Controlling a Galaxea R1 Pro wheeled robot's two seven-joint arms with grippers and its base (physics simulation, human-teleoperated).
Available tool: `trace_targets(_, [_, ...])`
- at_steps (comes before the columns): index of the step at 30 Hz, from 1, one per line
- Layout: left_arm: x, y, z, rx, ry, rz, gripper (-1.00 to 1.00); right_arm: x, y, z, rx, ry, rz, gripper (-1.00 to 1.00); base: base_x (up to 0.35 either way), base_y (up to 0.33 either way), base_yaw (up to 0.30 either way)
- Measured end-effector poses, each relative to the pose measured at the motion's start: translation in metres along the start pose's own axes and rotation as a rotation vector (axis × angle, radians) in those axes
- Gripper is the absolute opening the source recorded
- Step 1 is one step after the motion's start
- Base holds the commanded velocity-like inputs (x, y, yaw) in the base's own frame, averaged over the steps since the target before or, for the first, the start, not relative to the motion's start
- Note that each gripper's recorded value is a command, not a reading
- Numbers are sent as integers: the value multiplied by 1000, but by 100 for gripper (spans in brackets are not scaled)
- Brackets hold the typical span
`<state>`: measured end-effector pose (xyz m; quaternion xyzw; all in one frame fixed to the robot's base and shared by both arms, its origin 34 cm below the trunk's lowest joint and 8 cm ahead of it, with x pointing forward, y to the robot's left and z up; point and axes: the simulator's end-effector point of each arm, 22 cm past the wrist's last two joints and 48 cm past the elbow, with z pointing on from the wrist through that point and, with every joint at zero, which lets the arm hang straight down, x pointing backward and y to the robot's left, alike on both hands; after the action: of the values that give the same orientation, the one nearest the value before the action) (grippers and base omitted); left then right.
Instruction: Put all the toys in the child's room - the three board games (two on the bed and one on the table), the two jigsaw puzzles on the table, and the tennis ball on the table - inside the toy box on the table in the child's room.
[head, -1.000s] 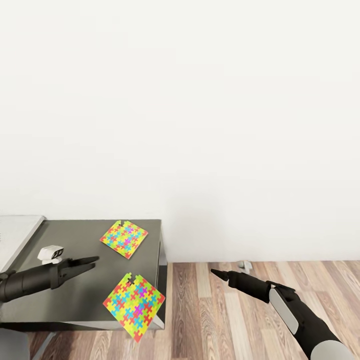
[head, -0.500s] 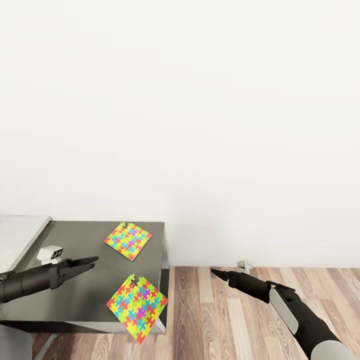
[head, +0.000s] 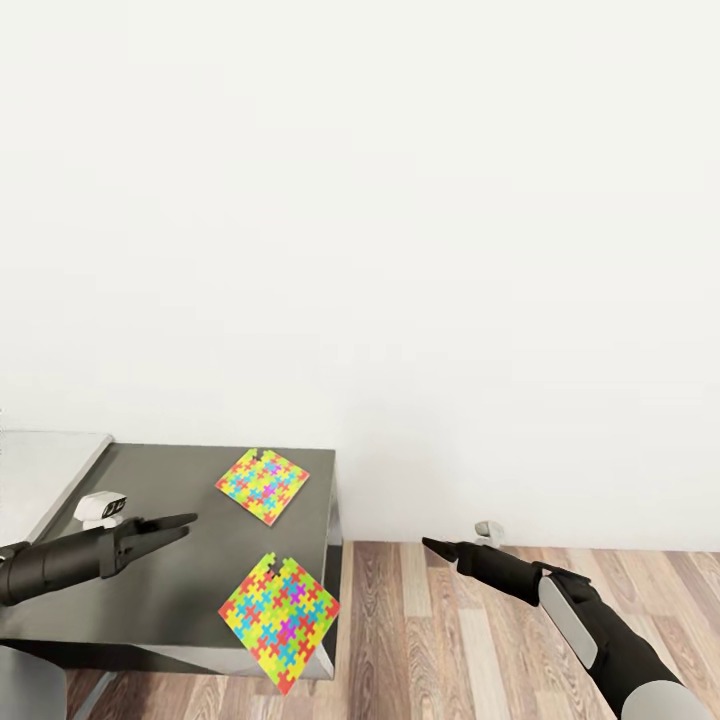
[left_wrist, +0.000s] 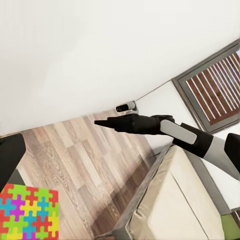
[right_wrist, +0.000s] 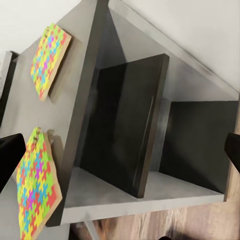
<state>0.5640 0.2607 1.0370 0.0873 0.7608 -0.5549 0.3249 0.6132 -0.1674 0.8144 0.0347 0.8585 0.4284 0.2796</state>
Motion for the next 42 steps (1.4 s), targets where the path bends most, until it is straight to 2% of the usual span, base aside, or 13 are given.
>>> trace_targets(42, [-5, 8, 6, 17, -24, 60, 100, -22, -5, 14, -20, -46, -53, 100, 0, 0, 77])
